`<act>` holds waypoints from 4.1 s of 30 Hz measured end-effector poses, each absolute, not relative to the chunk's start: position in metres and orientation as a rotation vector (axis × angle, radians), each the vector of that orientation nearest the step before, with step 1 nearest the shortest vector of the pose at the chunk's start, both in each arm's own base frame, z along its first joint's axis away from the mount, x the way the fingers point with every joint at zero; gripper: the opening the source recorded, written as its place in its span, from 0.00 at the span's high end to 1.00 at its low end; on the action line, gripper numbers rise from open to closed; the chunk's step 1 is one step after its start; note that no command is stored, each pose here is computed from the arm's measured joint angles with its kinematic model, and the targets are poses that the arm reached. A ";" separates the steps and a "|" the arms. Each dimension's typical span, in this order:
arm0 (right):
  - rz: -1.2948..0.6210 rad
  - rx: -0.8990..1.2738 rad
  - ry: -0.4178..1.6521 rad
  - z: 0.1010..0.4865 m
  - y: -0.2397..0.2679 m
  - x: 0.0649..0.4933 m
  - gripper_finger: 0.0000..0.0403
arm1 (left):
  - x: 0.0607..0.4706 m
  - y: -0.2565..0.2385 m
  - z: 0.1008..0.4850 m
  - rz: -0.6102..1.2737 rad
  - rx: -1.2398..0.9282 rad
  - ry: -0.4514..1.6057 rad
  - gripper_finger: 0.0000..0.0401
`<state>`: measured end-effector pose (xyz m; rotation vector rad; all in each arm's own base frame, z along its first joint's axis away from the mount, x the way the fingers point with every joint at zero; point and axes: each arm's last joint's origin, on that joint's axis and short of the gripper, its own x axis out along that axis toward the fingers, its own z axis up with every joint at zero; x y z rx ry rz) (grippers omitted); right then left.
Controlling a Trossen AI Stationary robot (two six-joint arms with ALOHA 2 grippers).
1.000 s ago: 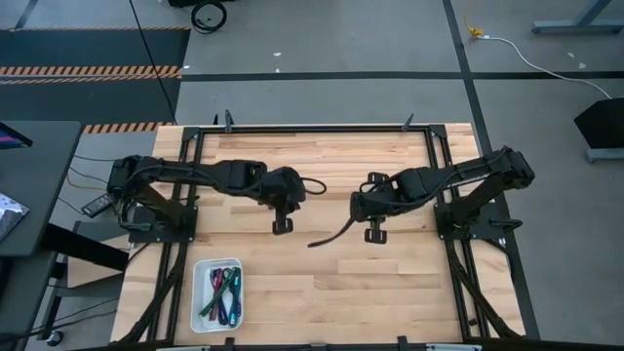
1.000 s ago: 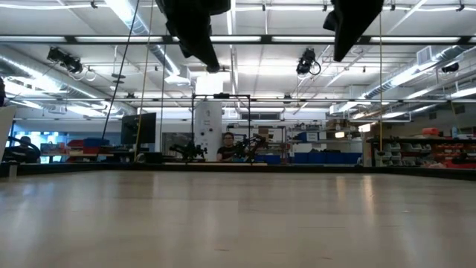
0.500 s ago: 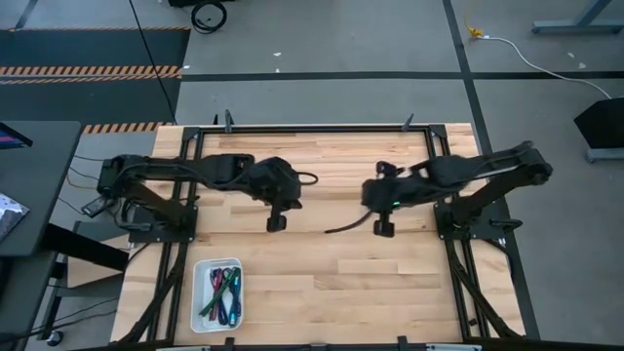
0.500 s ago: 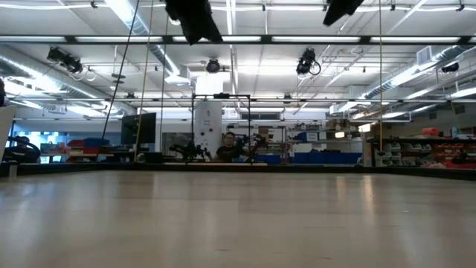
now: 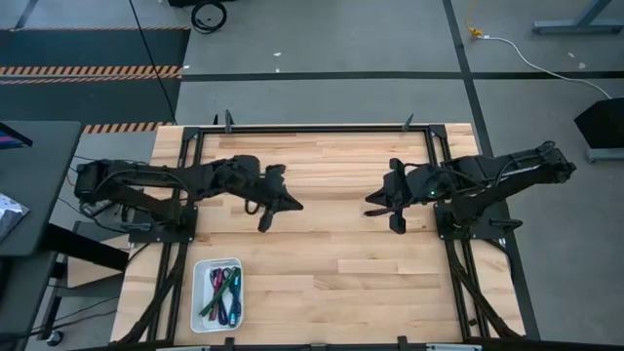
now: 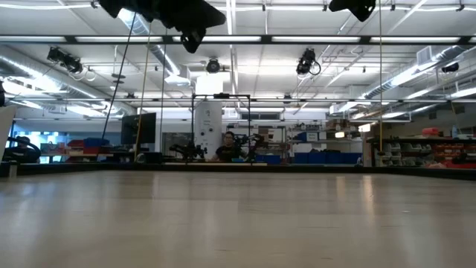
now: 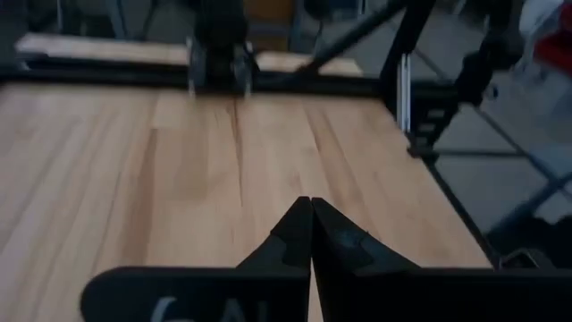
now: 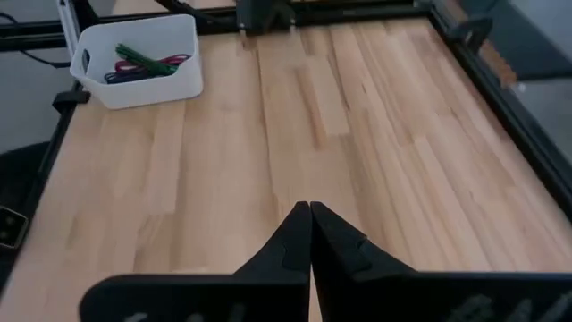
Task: Pick and place USB-C Cables
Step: Move the bin to the middle of of table
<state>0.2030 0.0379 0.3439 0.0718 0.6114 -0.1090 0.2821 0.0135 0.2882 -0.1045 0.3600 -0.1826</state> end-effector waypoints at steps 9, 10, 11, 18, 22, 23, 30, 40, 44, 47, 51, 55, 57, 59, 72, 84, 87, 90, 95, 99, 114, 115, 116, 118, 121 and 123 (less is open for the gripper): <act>-0.109 -0.106 0.327 0.323 0.034 0.205 0.98 | 0.269 0.023 0.263 -0.156 -0.097 0.033 0.99; -0.106 -0.117 0.285 0.320 0.034 0.206 0.98 | 0.268 0.025 0.260 -0.153 -0.123 0.032 0.99; -0.102 -0.124 0.245 0.317 0.033 0.205 0.98 | 0.267 0.028 0.256 -0.147 -0.145 0.045 0.99; -0.123 -0.124 0.045 0.287 0.025 0.199 0.98 | 0.261 0.027 0.258 -0.154 -0.163 -0.026 0.99; -0.163 -0.053 0.053 0.274 0.015 0.189 0.98 | 0.260 0.021 0.252 -0.152 -0.161 0.011 0.99; -0.163 -0.037 0.061 0.271 0.013 0.187 0.98 | 0.261 0.021 0.251 -0.147 -0.180 0.014 0.99; -0.030 0.008 0.038 0.271 0.008 0.181 0.98 | 0.258 0.012 0.248 -0.165 -0.189 0.075 0.98; 0.026 0.065 0.121 0.268 0.009 0.167 0.98 | 0.218 0.017 0.253 -0.088 -0.170 0.001 0.98; 0.027 0.067 0.100 0.272 0.008 0.159 0.98 | 0.191 0.023 0.246 -0.027 -0.161 -0.055 0.98; 0.026 0.067 0.080 0.264 0.008 0.154 0.98 | 0.175 0.028 0.233 0.018 -0.163 -0.057 0.98; -0.031 0.053 0.067 0.243 0.005 0.148 0.98 | 0.163 0.032 0.221 0.056 -0.193 -0.061 0.98; -0.065 0.048 0.023 0.235 0.000 0.142 0.98 | 0.158 0.033 0.219 0.053 -0.195 -0.071 0.98; -0.069 0.049 0.014 0.235 -0.001 0.139 0.98 | 0.158 0.031 0.219 0.034 -0.195 -0.060 0.98; -0.059 0.051 0.004 0.236 -0.002 0.137 0.98 | 0.158 0.030 0.217 0.018 -0.207 -0.047 0.98; -0.060 0.077 -0.024 0.216 -0.005 0.135 0.98 | 0.161 0.012 0.210 0.102 -0.194 0.018 0.98; -0.046 0.110 -0.068 0.202 -0.011 0.133 0.98 | 0.159 0.012 0.210 0.149 -0.196 0.031 0.98; -0.048 0.119 -0.048 0.200 -0.012 0.133 0.98 | 0.156 0.012 0.210 0.152 -0.202 0.032 0.98; -0.063 0.137 -0.023 0.197 -0.013 0.133 0.98 | 0.153 0.010 0.211 0.142 -0.210 0.037 0.98; -0.069 0.158 -0.015 0.196 -0.014 0.133 0.98 | 0.146 0.008 0.210 0.192 -0.218 0.067 0.98; -0.069 0.161 -0.015 0.196 -0.014 0.133 0.98 | 0.141 0.003 0.205 0.170 -0.213 0.007 0.98; -0.047 0.134 -0.109 0.178 -0.014 0.127 0.98 | 0.124 0.005 0.177 0.148 -0.229 -0.095 0.98; -0.045 0.134 -0.108 0.178 -0.014 0.127 0.98 | 0.124 0.005 0.177 0.149 -0.229 -0.090 0.98; -0.040 0.135 -0.109 0.178 -0.014 0.127 0.98 | 0.124 0.005 0.176 0.150 -0.228 -0.086 0.98; -0.017 0.134 -0.108 0.177 -0.013 0.127 0.98 | 0.124 0.005 0.176 0.151 -0.221 -0.082 0.98; 0.020 0.124 -0.101 0.177 -0.012 0.127 0.98 | 0.124 0.005 0.176 0.151 -0.211 -0.081 0.98; 0.025 0.120 -0.097 0.177 -0.012 0.127 0.98 | 0.124 0.005 0.176 0.151 -0.202 -0.080 0.98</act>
